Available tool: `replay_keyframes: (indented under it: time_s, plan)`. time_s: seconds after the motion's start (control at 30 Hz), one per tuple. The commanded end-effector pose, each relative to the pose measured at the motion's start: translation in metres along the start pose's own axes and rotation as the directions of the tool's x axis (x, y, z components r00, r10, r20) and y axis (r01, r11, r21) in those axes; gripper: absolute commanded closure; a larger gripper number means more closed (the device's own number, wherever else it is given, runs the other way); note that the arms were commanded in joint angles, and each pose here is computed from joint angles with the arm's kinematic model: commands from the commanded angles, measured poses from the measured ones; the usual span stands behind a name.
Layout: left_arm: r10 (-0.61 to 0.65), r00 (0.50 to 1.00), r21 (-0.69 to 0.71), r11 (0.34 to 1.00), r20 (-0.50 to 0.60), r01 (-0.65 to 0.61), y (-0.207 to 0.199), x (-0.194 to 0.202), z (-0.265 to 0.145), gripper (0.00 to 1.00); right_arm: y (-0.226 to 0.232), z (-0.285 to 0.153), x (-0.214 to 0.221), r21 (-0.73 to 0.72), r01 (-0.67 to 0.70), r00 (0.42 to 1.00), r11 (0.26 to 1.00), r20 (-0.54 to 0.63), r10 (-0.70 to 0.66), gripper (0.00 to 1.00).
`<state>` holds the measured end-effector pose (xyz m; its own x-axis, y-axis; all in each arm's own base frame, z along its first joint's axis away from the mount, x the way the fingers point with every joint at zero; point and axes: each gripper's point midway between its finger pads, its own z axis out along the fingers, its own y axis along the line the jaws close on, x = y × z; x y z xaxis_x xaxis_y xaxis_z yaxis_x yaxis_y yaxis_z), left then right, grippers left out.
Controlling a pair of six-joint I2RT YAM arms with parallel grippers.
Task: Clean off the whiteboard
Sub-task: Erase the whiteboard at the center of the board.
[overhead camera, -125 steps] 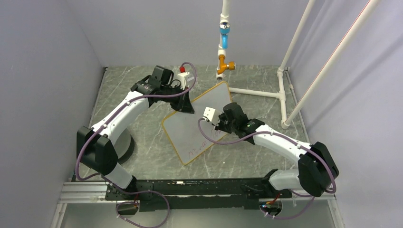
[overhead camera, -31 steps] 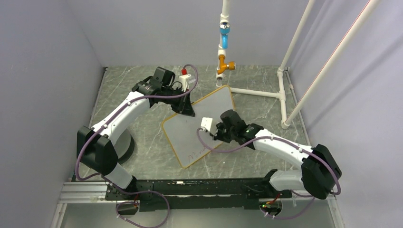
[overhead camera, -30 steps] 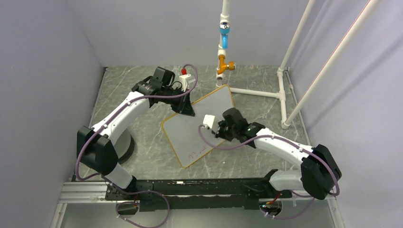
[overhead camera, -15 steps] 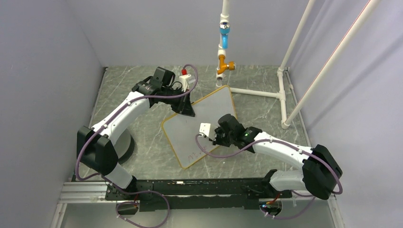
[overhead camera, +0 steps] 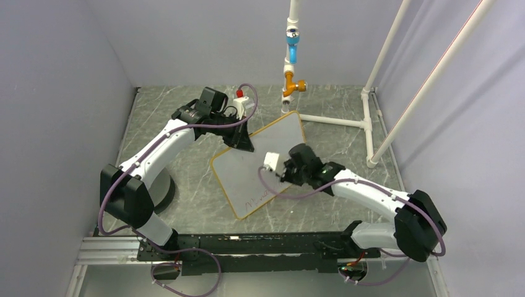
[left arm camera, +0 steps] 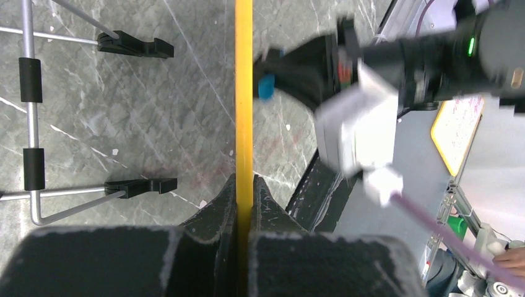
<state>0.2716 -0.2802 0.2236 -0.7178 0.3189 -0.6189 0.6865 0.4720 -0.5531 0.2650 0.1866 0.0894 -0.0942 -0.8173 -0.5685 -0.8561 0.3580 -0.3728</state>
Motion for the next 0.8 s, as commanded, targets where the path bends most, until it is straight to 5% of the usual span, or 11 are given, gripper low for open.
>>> replay_keyframes:
  time_s: [0.0, 0.27, 0.57, 0.77]
  plan:
    - [0.052, 0.997, 0.106, 0.993, 0.065, -0.059, -0.036, -0.015, -0.016, 1.00, 0.039, -0.004, -0.027, -0.092, 0.081, 0.993, 0.992, 0.089, -0.073, 1.00]
    - [0.056, 0.996, 0.108, 0.992, 0.068, -0.064, -0.038, -0.015, -0.017, 1.00, -0.048, -0.011, 0.009, 0.125, -0.055, 0.998, 0.991, 0.011, 0.054, 1.00]
    - [0.051, 0.997, 0.107, 0.993, 0.065, -0.058, -0.037, -0.015, -0.016, 1.00, 0.051, -0.001, -0.013, -0.095, 0.142, 0.989, 0.985, 0.053, -0.137, 1.00]
    - [0.057, 0.996, 0.106, 0.992, 0.070, -0.064, -0.037, -0.015, -0.018, 1.00, -0.010, -0.005, 0.002, 0.061, 0.051, 0.999, 0.997, 0.001, -0.051, 1.00]
